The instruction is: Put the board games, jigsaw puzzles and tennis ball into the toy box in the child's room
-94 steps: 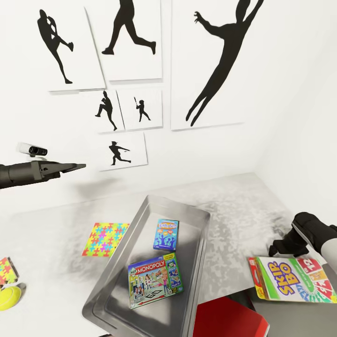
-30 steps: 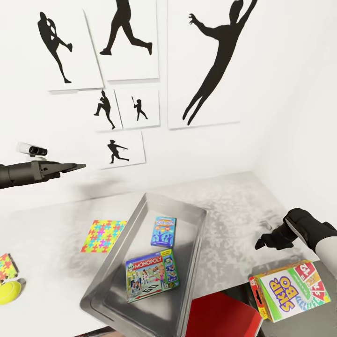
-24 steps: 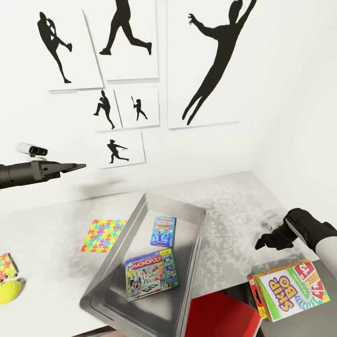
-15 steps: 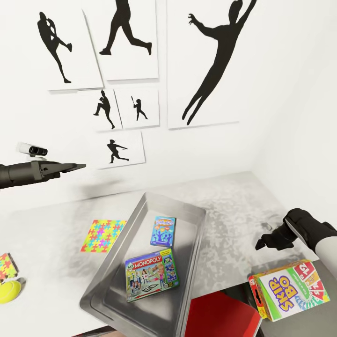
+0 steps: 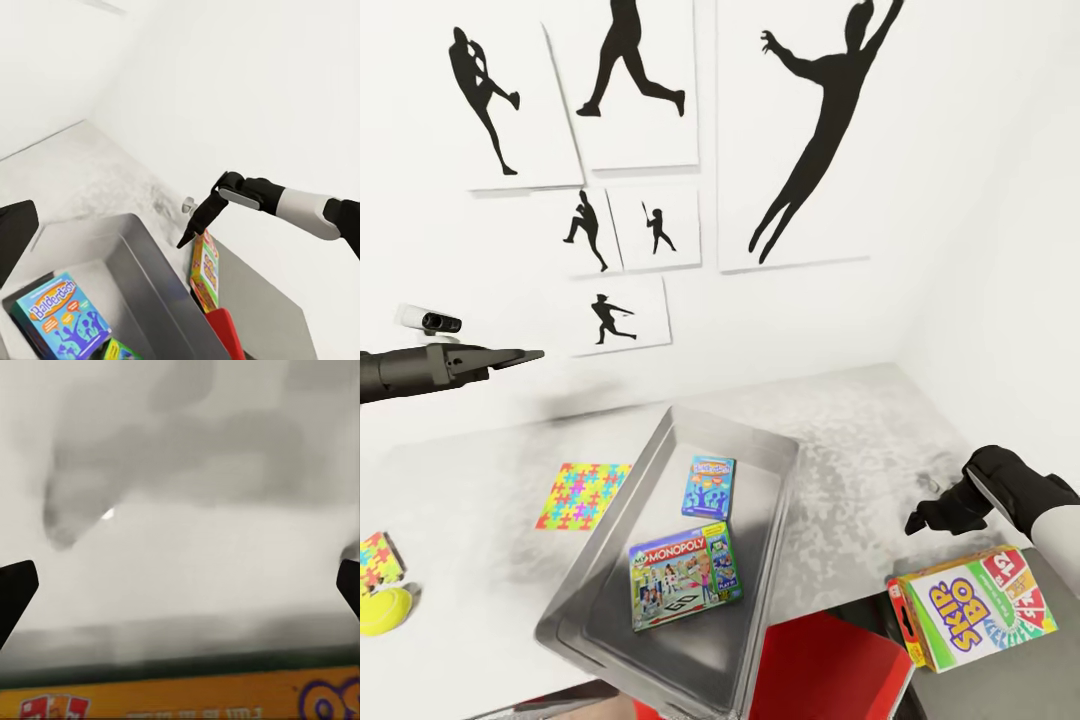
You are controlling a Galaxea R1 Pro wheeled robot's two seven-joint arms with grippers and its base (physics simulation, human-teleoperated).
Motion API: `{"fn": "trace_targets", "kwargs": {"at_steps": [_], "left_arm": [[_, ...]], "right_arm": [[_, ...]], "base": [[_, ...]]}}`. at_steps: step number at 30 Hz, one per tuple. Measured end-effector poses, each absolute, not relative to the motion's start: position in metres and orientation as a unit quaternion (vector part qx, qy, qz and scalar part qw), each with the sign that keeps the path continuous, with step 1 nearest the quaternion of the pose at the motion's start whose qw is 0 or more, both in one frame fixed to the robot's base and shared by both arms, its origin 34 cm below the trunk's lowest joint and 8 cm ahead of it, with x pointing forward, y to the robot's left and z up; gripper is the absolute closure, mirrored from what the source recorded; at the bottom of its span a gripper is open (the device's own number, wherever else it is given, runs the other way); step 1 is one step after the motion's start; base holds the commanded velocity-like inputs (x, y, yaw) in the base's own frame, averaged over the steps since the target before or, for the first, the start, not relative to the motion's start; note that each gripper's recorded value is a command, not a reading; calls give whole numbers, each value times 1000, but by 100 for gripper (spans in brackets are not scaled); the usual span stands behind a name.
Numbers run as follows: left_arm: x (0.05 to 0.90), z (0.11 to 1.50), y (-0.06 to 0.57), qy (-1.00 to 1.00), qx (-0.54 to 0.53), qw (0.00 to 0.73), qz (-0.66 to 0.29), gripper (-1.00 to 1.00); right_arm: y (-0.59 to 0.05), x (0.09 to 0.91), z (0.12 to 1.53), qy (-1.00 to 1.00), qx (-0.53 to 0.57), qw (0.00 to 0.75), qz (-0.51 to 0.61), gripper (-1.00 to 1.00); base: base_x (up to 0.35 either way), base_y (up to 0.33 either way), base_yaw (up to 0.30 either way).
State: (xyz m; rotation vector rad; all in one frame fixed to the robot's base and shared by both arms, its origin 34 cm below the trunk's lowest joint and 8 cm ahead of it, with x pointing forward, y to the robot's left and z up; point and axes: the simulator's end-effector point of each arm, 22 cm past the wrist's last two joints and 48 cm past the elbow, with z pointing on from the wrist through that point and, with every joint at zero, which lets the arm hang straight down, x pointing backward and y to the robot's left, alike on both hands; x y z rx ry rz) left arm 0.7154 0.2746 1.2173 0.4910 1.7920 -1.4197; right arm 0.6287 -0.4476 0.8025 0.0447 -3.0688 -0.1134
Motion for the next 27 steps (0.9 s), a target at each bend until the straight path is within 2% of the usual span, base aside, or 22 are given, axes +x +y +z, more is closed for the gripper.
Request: {"fn": "trace_targets", "kwargs": {"at_steps": [15, 27], "left_arm": [[716, 1217, 275, 705, 193, 391, -559, -100], [716, 1218, 275, 705, 193, 391, -559, -100]], "right_arm": [[-448, 628, 802, -999, 14, 36, -36, -100], [-448, 628, 802, -999, 14, 37, -36, -100]], "base": [[-84, 20, 0], [-19, 6, 0]]}}
